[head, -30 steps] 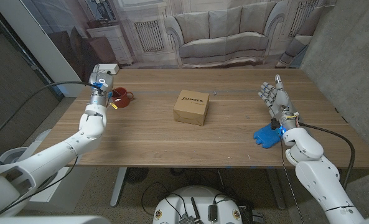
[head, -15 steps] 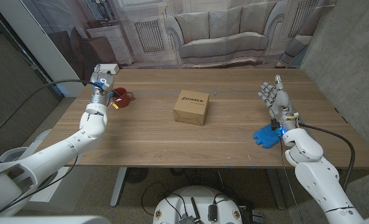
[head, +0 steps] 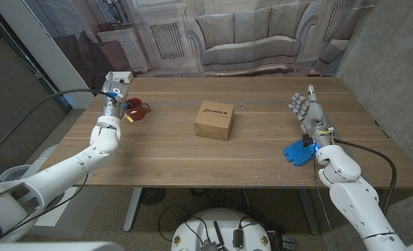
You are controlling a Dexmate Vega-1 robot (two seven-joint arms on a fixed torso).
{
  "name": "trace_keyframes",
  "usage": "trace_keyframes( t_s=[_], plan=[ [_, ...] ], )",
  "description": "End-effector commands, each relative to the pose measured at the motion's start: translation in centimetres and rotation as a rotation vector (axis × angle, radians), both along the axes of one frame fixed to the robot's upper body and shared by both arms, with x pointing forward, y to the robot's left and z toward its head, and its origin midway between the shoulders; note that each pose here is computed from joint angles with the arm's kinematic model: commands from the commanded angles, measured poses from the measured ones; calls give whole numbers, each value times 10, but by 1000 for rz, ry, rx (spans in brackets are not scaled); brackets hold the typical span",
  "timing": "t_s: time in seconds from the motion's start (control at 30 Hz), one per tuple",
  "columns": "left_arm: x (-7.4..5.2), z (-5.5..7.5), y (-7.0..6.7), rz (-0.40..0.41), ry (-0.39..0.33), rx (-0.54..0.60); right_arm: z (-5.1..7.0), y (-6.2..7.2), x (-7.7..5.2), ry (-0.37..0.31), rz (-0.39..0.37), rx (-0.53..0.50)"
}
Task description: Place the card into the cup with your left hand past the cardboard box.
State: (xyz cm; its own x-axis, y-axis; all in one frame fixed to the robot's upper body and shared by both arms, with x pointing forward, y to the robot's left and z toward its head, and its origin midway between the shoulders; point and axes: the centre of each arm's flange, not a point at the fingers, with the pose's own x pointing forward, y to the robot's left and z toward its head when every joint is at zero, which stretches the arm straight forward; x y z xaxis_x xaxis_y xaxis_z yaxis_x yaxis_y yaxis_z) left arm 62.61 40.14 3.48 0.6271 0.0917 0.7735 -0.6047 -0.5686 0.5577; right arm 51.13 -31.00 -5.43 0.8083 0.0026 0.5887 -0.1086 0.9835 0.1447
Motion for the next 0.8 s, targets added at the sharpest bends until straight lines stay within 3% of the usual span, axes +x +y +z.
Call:
trace_keyframes(
  t_s=[0.03, 0.8],
  plan=[
    [0, -3, -1, -10, 4, -4, -1, 0, 0, 3, 2, 5],
    [-3, -4, -7, -13, 15, -27, -4, -3, -3, 12, 2, -6]
  ],
)
